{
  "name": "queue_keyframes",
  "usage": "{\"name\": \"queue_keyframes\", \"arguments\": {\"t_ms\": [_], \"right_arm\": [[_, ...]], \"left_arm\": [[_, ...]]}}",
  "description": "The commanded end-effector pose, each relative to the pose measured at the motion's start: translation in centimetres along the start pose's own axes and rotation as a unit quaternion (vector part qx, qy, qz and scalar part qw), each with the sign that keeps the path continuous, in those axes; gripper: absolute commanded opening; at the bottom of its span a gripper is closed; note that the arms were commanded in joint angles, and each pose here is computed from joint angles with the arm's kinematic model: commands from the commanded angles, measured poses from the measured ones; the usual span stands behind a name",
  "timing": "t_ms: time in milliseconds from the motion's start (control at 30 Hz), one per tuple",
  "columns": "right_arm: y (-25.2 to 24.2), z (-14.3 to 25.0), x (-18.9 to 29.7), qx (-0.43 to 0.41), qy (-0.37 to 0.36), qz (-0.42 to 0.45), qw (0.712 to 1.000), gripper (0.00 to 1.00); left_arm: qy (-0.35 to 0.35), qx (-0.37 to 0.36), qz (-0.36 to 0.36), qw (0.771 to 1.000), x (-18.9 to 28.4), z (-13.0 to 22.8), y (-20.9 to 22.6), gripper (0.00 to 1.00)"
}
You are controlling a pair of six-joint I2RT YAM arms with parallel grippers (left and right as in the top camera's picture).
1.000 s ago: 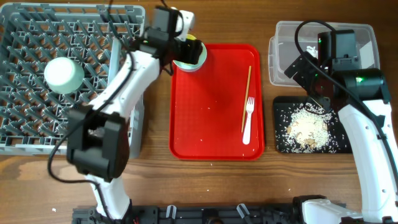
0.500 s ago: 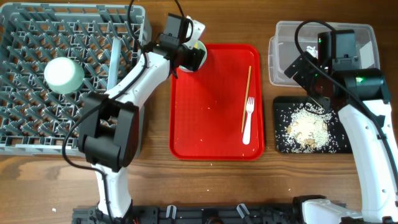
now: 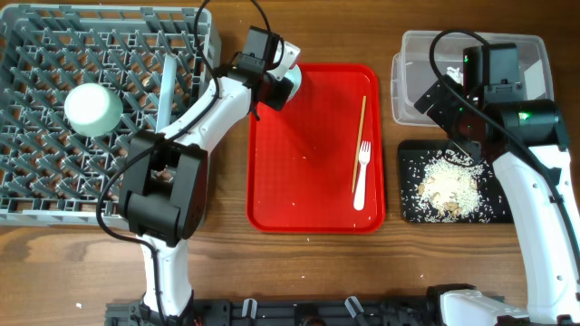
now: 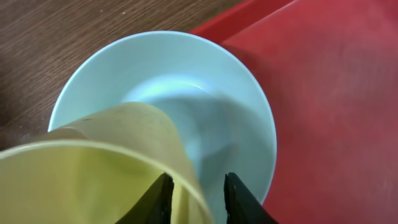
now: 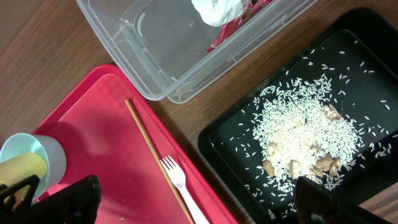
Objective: Sort waste into correct bins and load items into the dishwasher rack
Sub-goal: 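Lift the yellow cup off the saucer and carry it to the rack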
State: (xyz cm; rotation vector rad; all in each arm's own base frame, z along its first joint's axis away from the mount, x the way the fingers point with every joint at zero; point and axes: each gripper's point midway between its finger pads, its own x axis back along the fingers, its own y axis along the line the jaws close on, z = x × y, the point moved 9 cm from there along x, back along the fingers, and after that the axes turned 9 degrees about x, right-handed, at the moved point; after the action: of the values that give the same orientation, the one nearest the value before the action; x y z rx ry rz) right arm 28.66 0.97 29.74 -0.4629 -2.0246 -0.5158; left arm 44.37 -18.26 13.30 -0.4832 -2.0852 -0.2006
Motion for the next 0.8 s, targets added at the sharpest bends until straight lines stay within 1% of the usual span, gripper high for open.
{"name": "queue_keyframes", "arguments": {"t_ms": [0, 33, 167, 367, 633, 733, 767], "right_arm": [[-0.1, -0.2, 0.1, 0.002, -0.007, 0.006, 1.000, 1.00], [-0.1, -0.2, 0.1, 0.002, -0.007, 0.006, 1.000, 1.00], [-0.1, -0.2, 0.1, 0.002, -0.007, 0.006, 1.000, 1.00], [-0.1, -0.2, 0.1, 0.002, -0.007, 0.006, 1.000, 1.00], [-0.1, -0.2, 0.1, 0.002, -0.007, 0.006, 1.000, 1.00], [-0.1, -0.2, 0.1, 0.002, -0.007, 0.006, 1.000, 0.99], [-0.1, -0.2, 0.1, 0.002, -0.007, 0.006, 1.000, 1.00]], "left_arm": [[0.002, 0.007, -0.042, 0.999, -0.3, 0.1, 0.5, 0.11], [0.003, 0.007, -0.051, 0.999, -0.3, 0.1, 0.6, 0.04], [0.002, 0.021, -0.091, 0.996, -0.2, 0.2, 1.3, 0.04], [-0.005, 0.011, -0.145, 0.989, 0.3, -0.1, 1.1, 0.04], [-0.053, -0.013, -0.126, 0.990, 2.9, -1.9, -2.5, 0.04], [-0.073, -0.010, -0.129, 0.989, 4.5, -2.6, -2.6, 0.04], [-0.081, -0.001, -0.140, 0.987, 5.1, -2.9, -2.4, 0.04]]}}
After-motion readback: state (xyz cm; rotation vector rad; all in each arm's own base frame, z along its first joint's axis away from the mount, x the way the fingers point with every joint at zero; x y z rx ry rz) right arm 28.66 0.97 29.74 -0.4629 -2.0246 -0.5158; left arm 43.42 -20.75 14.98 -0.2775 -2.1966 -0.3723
